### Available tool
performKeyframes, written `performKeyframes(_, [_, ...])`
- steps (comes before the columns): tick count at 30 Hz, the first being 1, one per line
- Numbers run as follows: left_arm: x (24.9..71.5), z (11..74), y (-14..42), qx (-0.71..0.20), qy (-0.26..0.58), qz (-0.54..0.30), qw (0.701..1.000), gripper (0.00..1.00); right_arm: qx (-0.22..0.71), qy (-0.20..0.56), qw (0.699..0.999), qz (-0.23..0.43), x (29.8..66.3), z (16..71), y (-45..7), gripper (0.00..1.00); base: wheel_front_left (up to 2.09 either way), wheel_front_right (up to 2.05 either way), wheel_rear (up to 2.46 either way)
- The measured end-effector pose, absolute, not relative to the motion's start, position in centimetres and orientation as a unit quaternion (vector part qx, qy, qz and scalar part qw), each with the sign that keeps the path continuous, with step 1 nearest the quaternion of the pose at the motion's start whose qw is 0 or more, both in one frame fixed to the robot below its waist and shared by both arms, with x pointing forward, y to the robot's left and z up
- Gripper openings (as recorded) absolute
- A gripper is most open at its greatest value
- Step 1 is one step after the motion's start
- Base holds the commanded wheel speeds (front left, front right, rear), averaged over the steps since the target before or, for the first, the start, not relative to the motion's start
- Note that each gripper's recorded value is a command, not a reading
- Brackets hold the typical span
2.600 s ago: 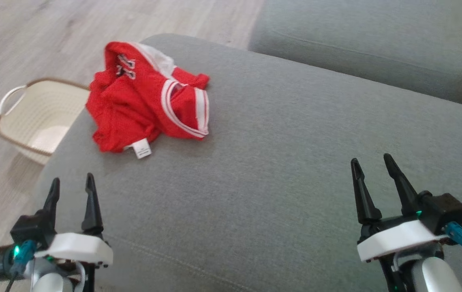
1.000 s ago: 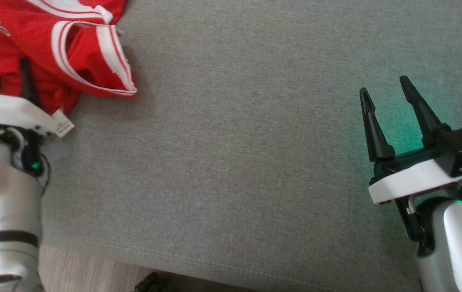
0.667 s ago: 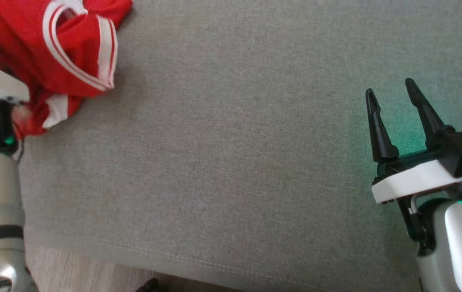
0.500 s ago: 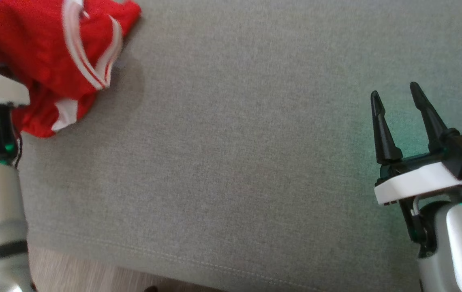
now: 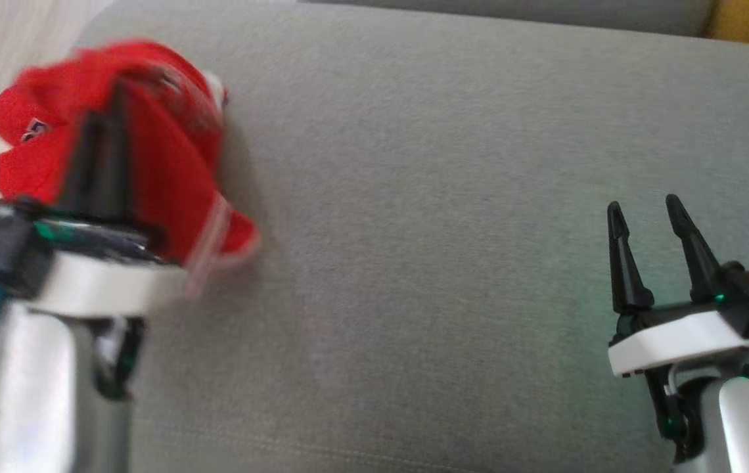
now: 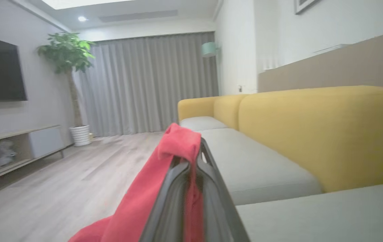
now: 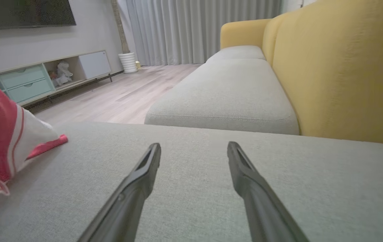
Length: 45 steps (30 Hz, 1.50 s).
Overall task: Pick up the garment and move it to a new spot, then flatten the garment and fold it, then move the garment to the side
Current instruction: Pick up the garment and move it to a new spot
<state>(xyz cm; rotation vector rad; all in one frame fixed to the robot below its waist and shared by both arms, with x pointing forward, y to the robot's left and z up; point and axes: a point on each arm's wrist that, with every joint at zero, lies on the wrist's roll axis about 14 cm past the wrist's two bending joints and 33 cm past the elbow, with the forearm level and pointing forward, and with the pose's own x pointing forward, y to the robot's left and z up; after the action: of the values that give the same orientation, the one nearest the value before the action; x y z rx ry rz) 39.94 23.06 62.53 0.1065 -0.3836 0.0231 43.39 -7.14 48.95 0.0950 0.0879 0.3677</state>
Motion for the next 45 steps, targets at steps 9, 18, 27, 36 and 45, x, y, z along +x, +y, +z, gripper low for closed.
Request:
performKeyframes(9, [40.1, 62.2, 10.1, -0.021, -0.179, -0.169, 0.969, 0.0, 0.054, 0.032, 0.99, 0.124, 41.8, 50.0, -11.5, 1.0, 0.0, 0.0, 0.0])
performKeyframes(18, [41.8, 60.9, -3.0, -0.053, -0.156, -0.355, 0.92, 0.0, 0.058, 0.02, 0.997, 0.048, 40.6, 50.2, -16.8, 1.0, 0.0, 0.0, 0.0])
performKeyframes(27, [44.6, 55.0, -12.0, -0.053, -0.079, -0.466, 0.88, 0.0, 0.066, 0.037, 0.997, -0.019, 39.8, 47.8, -21.0, 1.0, 0.0, 0.0, 0.0])
performKeyframes(36, [44.1, 43.9, -14.5, -0.037, 0.058, -0.506, 0.86, 1.0, 0.059, 0.059, 0.996, -0.043, 40.5, 45.4, -22.6, 1.0, 0.0, 0.0, 0.0])
performKeyframes(45, [46.0, 46.8, -10.4, -0.051, -0.002, -0.431, 0.901, 1.0, 0.063, 0.056, 0.996, -0.014, 41.4, 45.4, -20.7, 1.0, 0.0, 0.0, 0.0])
